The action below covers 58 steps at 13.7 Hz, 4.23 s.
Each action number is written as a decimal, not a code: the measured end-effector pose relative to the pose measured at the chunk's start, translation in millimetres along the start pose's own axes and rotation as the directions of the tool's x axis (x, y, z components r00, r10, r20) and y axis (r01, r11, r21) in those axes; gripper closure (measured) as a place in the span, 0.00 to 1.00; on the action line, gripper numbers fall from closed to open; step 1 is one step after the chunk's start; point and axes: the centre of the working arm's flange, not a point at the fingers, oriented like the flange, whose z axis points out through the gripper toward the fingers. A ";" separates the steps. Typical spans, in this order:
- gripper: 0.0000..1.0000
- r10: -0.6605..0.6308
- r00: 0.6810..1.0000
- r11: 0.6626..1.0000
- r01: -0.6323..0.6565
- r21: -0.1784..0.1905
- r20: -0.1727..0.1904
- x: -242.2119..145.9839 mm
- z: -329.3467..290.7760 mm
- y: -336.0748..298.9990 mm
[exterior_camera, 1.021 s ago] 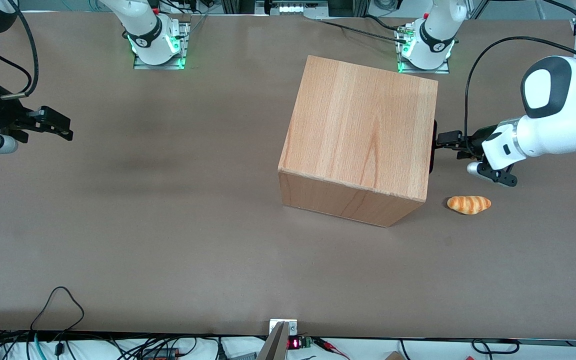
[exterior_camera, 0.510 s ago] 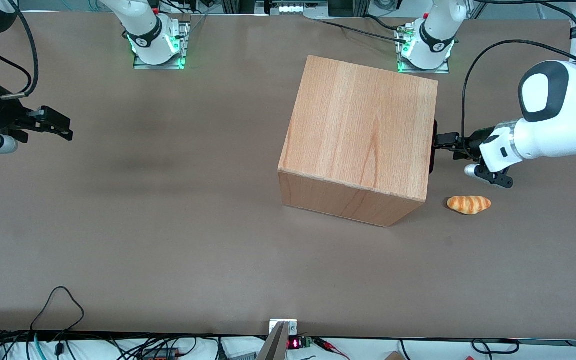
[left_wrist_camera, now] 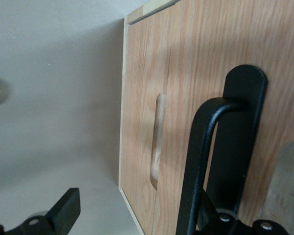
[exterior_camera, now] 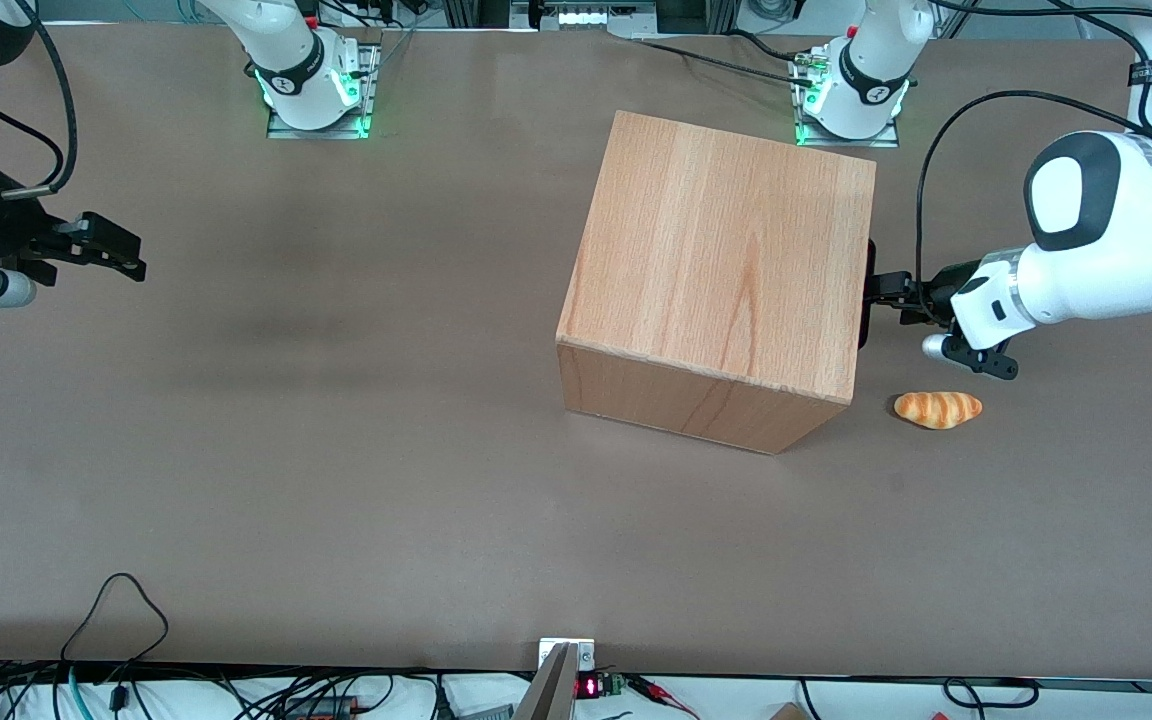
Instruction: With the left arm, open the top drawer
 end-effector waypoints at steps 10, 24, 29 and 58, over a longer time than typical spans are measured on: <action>0.00 -0.010 1.000 1.000 0.010 0.006 -0.017 3.7 5.1 -6.2; 0.00 -0.111 0.991 0.993 0.113 0.026 -0.079 -8.7 -23.3 -75.8; 0.00 -0.151 0.982 0.987 0.156 0.038 -0.109 -18.6 -41.4 -110.1; 0.00 -0.205 0.952 0.950 0.249 0.186 -0.228 -59.5 -103.3 -208.3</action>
